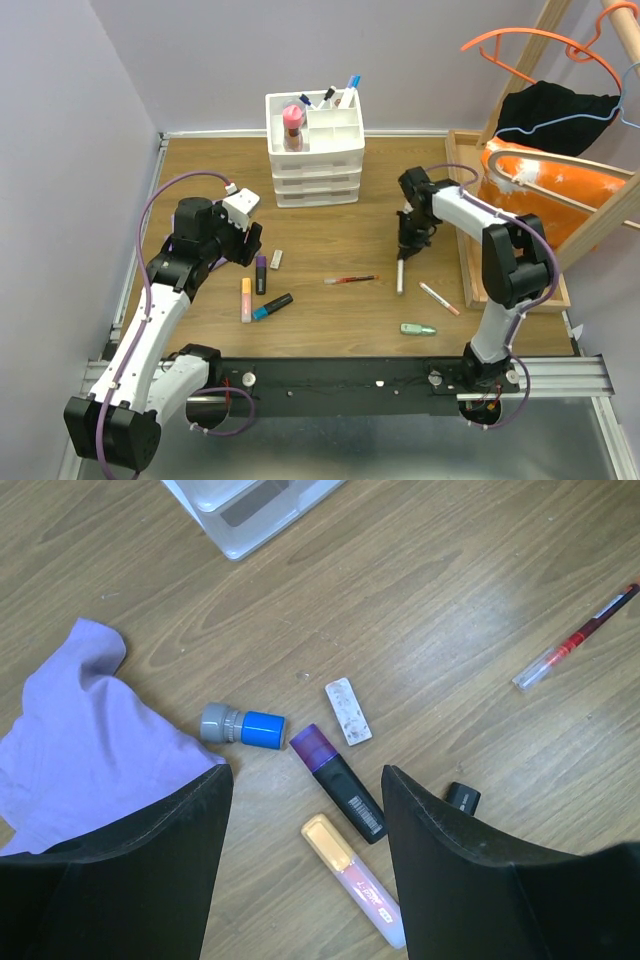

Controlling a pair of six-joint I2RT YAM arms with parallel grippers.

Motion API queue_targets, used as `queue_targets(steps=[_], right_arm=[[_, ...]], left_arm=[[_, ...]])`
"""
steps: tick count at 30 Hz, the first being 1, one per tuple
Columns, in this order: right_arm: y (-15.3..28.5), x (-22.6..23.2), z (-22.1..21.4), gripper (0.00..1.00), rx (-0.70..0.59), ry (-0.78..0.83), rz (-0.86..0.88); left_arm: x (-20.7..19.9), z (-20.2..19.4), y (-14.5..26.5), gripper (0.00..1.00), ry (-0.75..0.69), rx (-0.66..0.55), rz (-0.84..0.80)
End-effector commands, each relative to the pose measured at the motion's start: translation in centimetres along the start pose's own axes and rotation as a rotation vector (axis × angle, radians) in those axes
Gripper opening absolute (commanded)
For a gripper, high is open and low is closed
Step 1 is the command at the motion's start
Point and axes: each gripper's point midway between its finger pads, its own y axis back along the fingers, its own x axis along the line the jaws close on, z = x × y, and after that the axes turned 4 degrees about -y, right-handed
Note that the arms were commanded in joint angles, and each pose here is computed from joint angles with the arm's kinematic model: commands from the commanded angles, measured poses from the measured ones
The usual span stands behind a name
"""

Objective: Sort the stationery into containers
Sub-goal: Pick up the pen from the center of the board.

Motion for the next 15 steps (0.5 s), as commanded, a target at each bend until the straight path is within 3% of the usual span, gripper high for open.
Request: queue_targets(steps=[1,5,9,12,13,15], right_arm=[[6.7,11.7,2.8,0.01,-0.207,0.257,0.298],[14.3,20.8,2.3,0.01,-0.413,0.518,0.489],[22.4,24.9,4.6,0.01,-0.662,0.632,0.618],[30.1,26.8,7.1,0.01,-0.991,0.706,0.705],[33.6,27.5,8.2,0.01,-1.157,0.732,0.739],[36.8,27.0,9.2,0.01,-1.324,0.717,0.729]], left_arm=[[0.7,1.2,0.4,0.70,-0.019,-0.028,0.026],[1.2,2.3,0.4,0.70,-0.028,-0.045,0.037],[1.6,3.0,0.3,0.70,-0.035,-0.060,0.048],[1.9,3.1,0.5,0.70,-0.036,-0.067,0.058],[2.0,3.1,0.5,0.70,-0.034,-0.068,0.061],[2.0,3.1,0.6,0.70,-0.029,-0.069,0.062]])
